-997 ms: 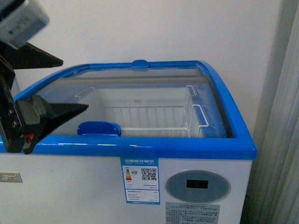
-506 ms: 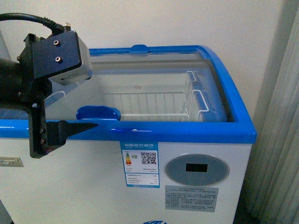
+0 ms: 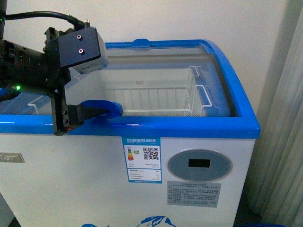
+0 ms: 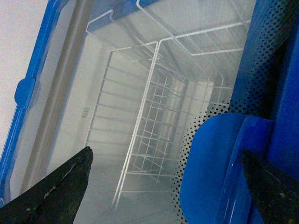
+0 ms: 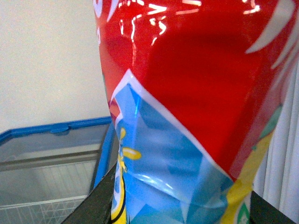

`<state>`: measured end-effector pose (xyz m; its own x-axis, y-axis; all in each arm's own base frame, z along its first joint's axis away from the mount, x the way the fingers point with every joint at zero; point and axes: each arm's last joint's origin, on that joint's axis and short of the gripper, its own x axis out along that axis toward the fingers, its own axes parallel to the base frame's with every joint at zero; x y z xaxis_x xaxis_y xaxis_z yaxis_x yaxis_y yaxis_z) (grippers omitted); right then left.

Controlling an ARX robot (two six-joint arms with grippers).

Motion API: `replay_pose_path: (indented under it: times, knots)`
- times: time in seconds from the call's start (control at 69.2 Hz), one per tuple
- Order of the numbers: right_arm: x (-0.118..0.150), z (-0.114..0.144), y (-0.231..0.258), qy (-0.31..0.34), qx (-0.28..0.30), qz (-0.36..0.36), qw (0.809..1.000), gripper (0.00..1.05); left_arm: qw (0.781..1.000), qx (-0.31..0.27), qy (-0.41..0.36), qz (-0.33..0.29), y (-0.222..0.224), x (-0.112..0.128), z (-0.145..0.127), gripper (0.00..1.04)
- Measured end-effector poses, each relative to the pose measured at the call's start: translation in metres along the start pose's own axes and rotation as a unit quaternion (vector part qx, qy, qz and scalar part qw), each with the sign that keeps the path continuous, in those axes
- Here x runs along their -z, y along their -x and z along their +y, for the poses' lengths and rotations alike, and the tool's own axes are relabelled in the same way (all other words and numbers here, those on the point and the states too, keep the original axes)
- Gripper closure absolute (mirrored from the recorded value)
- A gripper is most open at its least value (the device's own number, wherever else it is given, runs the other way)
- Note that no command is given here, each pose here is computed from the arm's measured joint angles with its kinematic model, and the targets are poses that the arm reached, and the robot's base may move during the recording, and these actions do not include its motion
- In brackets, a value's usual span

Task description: Put drink in fridge

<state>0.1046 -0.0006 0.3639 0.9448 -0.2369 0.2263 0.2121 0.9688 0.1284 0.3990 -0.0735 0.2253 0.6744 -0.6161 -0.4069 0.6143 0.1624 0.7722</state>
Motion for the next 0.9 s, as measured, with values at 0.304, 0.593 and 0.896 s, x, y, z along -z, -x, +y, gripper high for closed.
replay_pose_path:
  times: [0.304,0.593,0.896]
  knots:
    - [0.000,0.000,0.000,0.000,0.000,0.000,1.000,0.65,0.998,-0.057,-0.012,-0.012,-0.036,0.015,0.040,0.08]
    - [0.000,0.000,0.000,0.000,0.000,0.000,1.000,0.65,0.978,-0.201,0.013,0.055,-0.095,0.035,0.099,0.08]
    - [0.000,0.000,0.000,0.000,0.000,0.000,1.000,0.65,0.948,-0.296,0.069,0.090,-0.121,0.044,0.114,0.08]
